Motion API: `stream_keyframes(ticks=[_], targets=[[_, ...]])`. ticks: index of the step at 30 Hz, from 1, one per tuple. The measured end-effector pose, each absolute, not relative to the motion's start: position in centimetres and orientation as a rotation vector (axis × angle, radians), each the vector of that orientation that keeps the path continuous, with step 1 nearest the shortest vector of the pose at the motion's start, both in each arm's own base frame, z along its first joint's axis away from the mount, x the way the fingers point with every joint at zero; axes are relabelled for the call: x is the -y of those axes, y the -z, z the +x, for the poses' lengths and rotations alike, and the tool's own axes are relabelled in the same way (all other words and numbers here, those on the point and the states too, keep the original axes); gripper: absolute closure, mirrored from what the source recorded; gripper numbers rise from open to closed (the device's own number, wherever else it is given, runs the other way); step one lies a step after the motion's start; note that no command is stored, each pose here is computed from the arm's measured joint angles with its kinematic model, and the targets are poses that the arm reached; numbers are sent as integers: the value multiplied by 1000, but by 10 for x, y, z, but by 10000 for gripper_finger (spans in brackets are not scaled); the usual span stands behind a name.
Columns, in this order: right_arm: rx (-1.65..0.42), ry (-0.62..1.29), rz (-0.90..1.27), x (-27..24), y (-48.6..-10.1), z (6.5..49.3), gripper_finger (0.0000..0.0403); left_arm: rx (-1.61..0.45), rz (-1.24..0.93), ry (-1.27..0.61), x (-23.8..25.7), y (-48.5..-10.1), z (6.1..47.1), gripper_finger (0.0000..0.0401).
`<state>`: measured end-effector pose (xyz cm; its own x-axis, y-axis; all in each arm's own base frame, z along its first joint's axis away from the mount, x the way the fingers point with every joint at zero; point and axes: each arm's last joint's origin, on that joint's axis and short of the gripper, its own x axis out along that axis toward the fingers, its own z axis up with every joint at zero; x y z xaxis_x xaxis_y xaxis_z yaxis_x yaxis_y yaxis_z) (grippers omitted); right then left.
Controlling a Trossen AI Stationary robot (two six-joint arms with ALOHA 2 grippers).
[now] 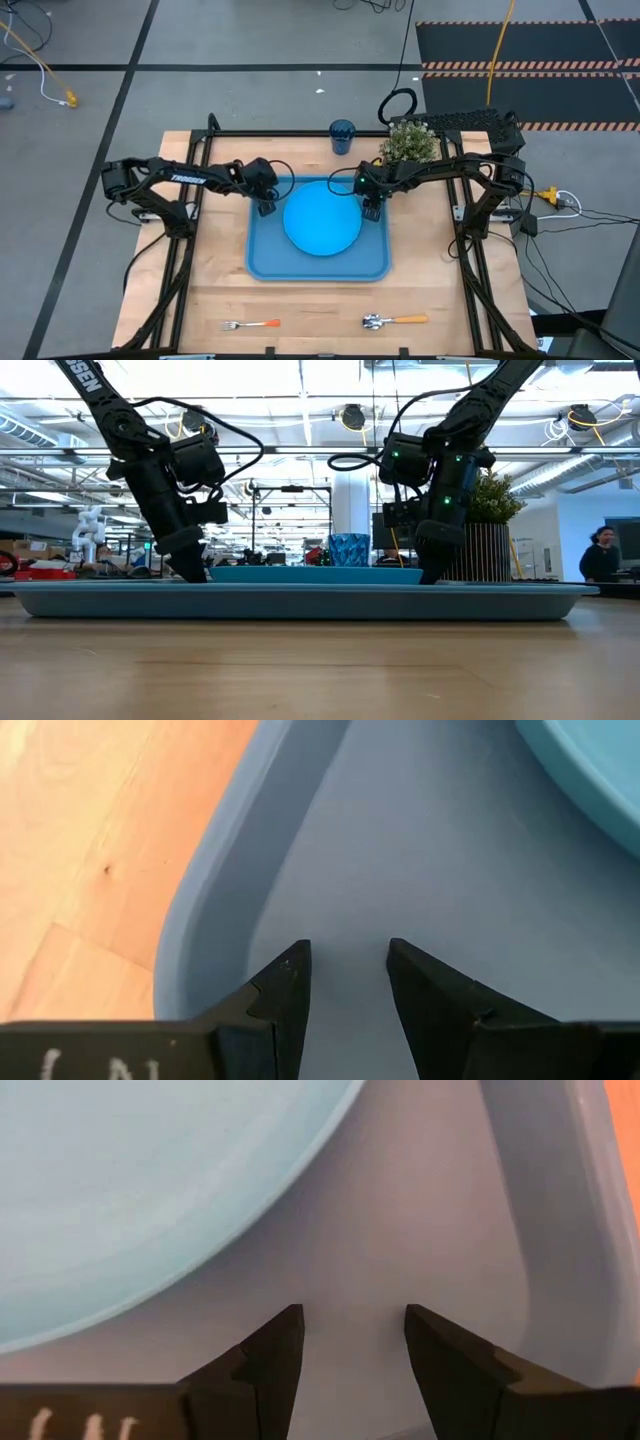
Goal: Pick and place plate/cup/fork/spoon on tray
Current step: Move the blue tray to the center of the table
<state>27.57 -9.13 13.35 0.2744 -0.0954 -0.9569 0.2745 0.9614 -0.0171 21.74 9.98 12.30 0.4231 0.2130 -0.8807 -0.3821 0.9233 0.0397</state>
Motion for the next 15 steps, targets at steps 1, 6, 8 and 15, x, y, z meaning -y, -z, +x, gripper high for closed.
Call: stream_keyframes(ticks=[1,6,8,15], targets=[[-1271,249,162,91,-133,276,232,-1073,-178,-372,-99,-123,218,258],[-1276,261,141,94,-133,275,232,-1074,-184,-347,-94,-123,219,258],[-1276,261,142,94,-133,275,232,-1073,-184,-342,-94,-123,219,258],[-1276,260,142,94,-133,275,232,-1075,-164,-362,-95,-123,219,258]])
